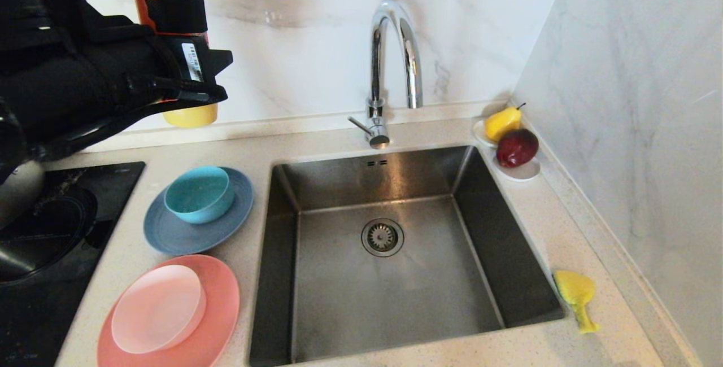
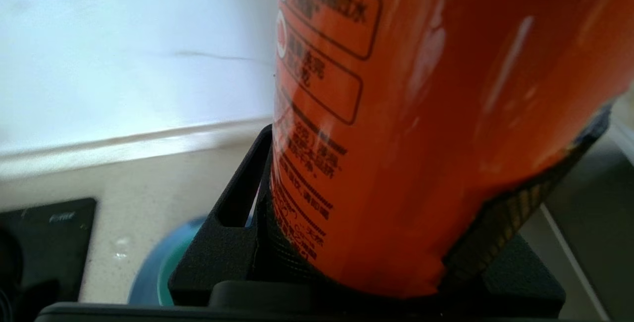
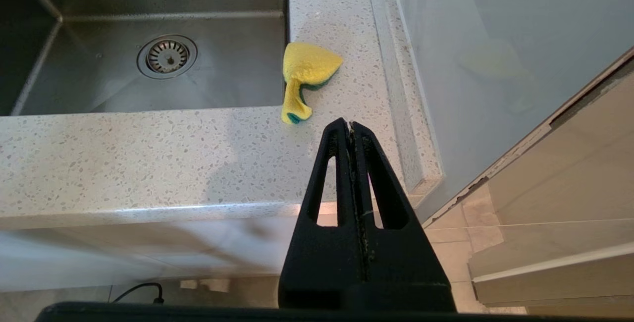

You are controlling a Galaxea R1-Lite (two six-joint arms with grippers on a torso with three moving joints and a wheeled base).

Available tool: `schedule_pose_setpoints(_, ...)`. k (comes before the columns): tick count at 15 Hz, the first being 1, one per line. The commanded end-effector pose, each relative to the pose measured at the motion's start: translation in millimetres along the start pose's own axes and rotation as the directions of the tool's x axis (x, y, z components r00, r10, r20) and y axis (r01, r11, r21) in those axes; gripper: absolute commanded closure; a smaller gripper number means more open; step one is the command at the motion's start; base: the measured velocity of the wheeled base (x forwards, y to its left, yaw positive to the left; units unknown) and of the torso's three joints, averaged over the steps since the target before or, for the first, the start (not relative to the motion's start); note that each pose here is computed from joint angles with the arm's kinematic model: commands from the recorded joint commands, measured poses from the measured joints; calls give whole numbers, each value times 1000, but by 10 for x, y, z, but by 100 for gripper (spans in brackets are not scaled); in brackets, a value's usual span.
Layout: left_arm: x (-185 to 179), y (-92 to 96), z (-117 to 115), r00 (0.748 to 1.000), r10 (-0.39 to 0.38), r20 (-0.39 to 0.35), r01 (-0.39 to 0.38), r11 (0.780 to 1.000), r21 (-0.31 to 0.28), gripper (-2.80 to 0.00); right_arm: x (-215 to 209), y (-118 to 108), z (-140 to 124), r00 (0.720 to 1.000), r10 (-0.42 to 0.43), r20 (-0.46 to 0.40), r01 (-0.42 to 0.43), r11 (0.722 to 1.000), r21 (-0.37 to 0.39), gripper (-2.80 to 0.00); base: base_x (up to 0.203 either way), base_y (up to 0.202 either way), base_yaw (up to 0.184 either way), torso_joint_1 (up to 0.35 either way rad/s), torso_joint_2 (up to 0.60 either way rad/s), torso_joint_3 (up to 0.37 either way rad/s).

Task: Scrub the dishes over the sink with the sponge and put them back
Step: Squeeze it onto the sponge

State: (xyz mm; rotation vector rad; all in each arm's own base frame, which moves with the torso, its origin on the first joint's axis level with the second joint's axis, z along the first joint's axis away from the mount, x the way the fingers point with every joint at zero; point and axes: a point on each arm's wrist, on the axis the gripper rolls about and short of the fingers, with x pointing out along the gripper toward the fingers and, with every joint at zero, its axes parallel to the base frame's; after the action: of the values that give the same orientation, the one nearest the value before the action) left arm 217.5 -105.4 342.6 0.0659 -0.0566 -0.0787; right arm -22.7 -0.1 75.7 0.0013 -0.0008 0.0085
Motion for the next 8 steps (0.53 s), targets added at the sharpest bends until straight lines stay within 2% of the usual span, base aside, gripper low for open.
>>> schedule_pose_setpoints(1, -386, -5, 300, 995, -87, 52, 86, 996, 28, 0, 1, 0, 0, 1000, 1, -1, -1, 1000, 0, 0, 0, 0, 0, 0, 0, 0)
schedule_pose_setpoints(4, -532, -149, 498, 979, -194, 67, 190, 980, 55, 0, 1, 0, 0, 1000, 1, -1, -1, 1000, 0, 0, 0, 0, 0, 0, 0, 0)
schedule_pose_setpoints(6, -621, -297, 555, 958, -279, 70, 274, 959, 70, 0, 1, 0, 0, 1000, 1, -1, -1, 1000, 0, 0, 0, 0, 0, 0, 0, 0)
schedule_pose_setpoints(8, -638, -420, 572, 942, -330, 62, 322, 940, 113, 0, 1, 0, 0, 1000, 1, -1, -1, 1000, 0, 0, 0, 0, 0, 0, 0, 0)
